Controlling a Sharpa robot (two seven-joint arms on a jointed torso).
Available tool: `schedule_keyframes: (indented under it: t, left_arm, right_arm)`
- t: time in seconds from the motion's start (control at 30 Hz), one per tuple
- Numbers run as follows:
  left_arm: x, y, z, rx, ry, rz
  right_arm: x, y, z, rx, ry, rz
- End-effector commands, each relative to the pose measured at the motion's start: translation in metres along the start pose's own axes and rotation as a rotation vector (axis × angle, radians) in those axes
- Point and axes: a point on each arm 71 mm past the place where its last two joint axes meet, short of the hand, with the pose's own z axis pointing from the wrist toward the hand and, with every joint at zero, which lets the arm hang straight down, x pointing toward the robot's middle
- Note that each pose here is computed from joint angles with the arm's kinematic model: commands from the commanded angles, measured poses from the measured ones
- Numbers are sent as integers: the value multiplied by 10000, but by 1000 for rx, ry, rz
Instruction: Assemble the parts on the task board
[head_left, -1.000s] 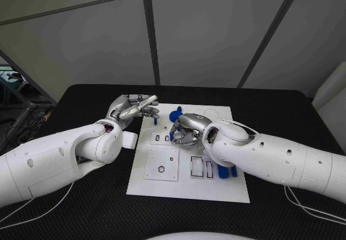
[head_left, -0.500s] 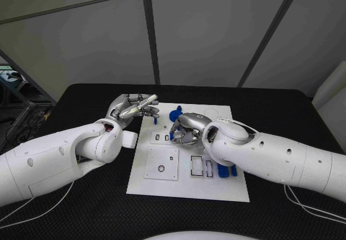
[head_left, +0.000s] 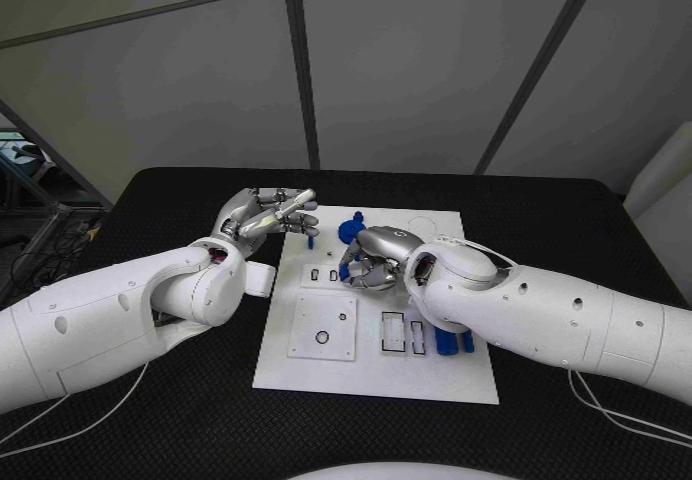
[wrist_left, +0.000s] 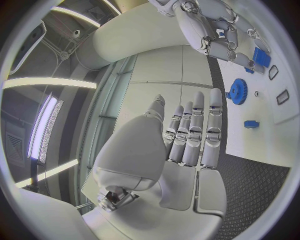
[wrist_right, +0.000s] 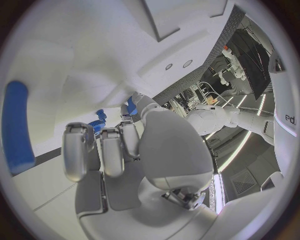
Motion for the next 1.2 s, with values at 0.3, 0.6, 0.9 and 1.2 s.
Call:
schedule_keyframes:
  t: [0.3,0.6,0.9,1.2]
  left_arm:
    - [17,-7,8,-2,13,-6]
    - [17,-4,11,-3,14,-6]
    - [17,-2,12,-4,14,-6]
    - [18,-1,13,-5,14,-6]
  right_arm:
    - [19,-4,-3,8,10,-9]
    - [5,1,-6,6,-9,-5]
    - [-10,1,-17,6,-27,-1]
    - [-16,-21,-21,21,-33,-2]
